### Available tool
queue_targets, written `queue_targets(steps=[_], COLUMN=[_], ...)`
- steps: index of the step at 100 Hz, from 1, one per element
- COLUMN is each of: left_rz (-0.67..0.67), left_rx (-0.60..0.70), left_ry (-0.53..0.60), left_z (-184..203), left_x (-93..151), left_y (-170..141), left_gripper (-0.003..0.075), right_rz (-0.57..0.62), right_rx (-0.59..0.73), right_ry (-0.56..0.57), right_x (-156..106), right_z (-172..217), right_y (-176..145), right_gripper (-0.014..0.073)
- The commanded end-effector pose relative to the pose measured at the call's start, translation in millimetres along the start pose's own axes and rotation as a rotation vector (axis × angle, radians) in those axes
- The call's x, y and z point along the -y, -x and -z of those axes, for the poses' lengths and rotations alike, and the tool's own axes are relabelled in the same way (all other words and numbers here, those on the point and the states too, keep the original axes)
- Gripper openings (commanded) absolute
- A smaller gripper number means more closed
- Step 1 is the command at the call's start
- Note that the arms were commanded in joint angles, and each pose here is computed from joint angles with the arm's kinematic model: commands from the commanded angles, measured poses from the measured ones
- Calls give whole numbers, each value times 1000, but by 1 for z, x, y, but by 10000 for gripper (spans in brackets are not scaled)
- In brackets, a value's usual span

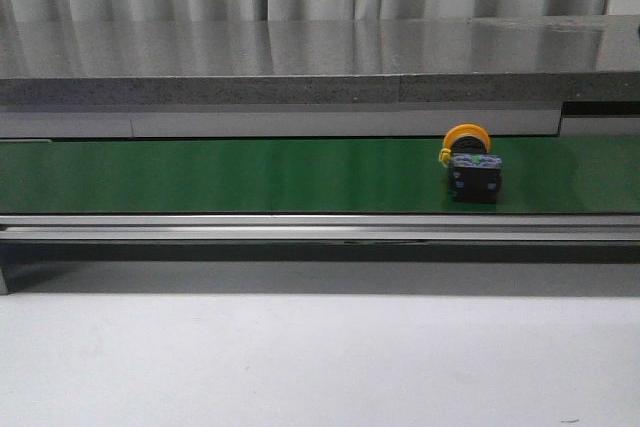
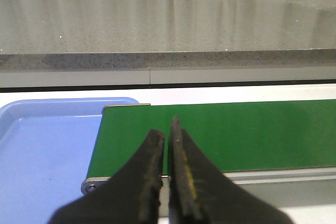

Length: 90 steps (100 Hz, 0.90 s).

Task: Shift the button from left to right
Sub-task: 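Lower the right gripper and grasp the button at the belt's end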

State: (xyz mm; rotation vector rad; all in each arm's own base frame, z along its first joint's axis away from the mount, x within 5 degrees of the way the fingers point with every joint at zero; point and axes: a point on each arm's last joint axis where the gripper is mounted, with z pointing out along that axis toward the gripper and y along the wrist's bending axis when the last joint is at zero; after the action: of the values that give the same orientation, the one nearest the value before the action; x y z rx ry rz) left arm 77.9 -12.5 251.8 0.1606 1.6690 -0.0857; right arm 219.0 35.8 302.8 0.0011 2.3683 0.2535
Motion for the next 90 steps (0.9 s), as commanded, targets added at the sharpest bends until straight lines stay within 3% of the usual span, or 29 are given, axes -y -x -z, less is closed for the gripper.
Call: queue_targets(steps=[1, 28, 90], left_rz=[16, 16, 16], left_rx=[102, 102, 102], left_ry=[21, 21, 21], left_z=[1, 1, 1], left_x=[-2, -2, -2], left_y=[17, 17, 17], left_gripper=[5, 5, 5], right_rz=[14, 106, 219], right_rx=[82, -19, -117], right_ry=[27, 54, -26], right_x=[-9, -27, -18], right_z=[-3, -51, -105], right_y=[23, 39, 33], right_gripper=[613, 613, 603])
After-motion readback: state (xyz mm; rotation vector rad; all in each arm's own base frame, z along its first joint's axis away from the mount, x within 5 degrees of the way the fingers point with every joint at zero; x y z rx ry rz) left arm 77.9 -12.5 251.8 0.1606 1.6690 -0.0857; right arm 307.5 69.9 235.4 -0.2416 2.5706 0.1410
